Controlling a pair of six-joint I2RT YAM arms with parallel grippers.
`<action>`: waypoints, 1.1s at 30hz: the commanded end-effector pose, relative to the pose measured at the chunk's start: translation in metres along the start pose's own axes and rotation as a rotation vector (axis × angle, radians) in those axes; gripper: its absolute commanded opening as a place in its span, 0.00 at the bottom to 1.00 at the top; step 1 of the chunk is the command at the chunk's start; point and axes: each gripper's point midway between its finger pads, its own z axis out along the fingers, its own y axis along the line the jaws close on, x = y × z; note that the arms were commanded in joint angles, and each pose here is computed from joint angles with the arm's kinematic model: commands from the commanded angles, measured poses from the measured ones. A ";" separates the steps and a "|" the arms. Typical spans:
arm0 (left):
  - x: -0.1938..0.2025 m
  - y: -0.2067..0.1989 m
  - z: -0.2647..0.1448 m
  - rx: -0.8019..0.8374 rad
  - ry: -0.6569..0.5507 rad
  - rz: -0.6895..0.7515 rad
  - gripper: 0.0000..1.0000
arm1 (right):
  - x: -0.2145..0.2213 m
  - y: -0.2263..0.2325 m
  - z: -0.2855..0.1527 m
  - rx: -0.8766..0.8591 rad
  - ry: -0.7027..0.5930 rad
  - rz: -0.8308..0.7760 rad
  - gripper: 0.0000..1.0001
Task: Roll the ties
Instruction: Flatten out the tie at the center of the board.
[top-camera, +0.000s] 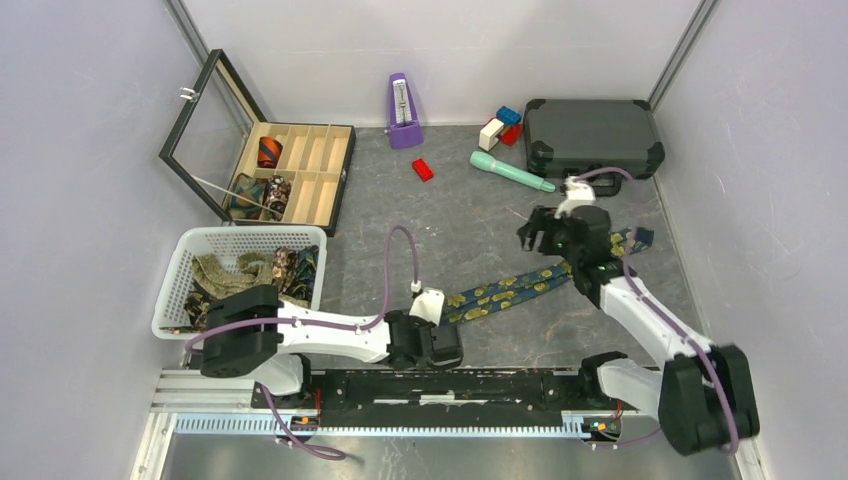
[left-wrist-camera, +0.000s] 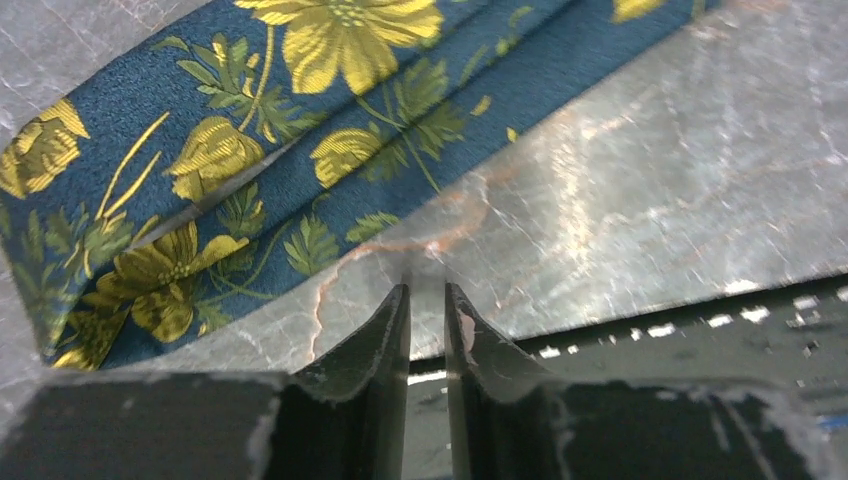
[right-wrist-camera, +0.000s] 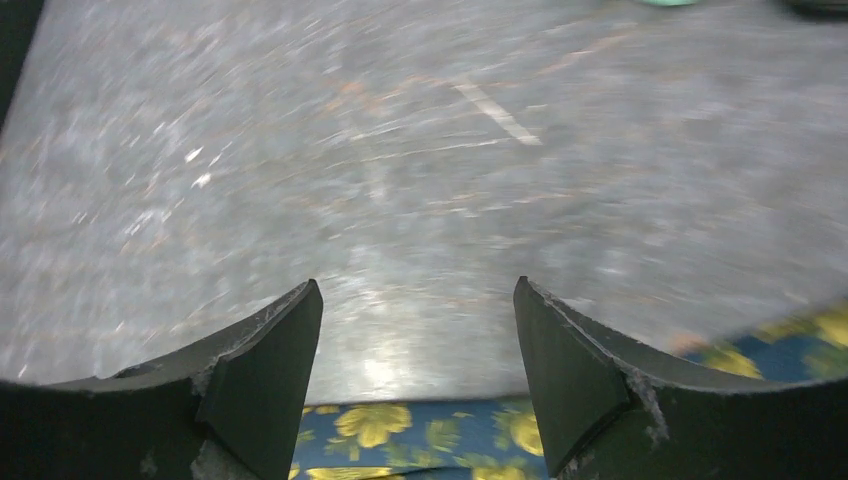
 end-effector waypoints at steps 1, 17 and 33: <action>-0.013 -0.019 0.011 0.113 -0.037 -0.221 0.23 | 0.018 0.072 0.019 -0.272 0.123 -0.177 0.76; -0.008 0.015 0.039 0.091 -0.021 -0.391 0.12 | 0.149 0.191 0.043 -0.572 0.550 -0.419 0.49; -0.026 0.032 0.049 0.073 -0.071 -0.384 0.10 | 0.201 0.175 0.009 -0.579 0.661 -0.451 0.27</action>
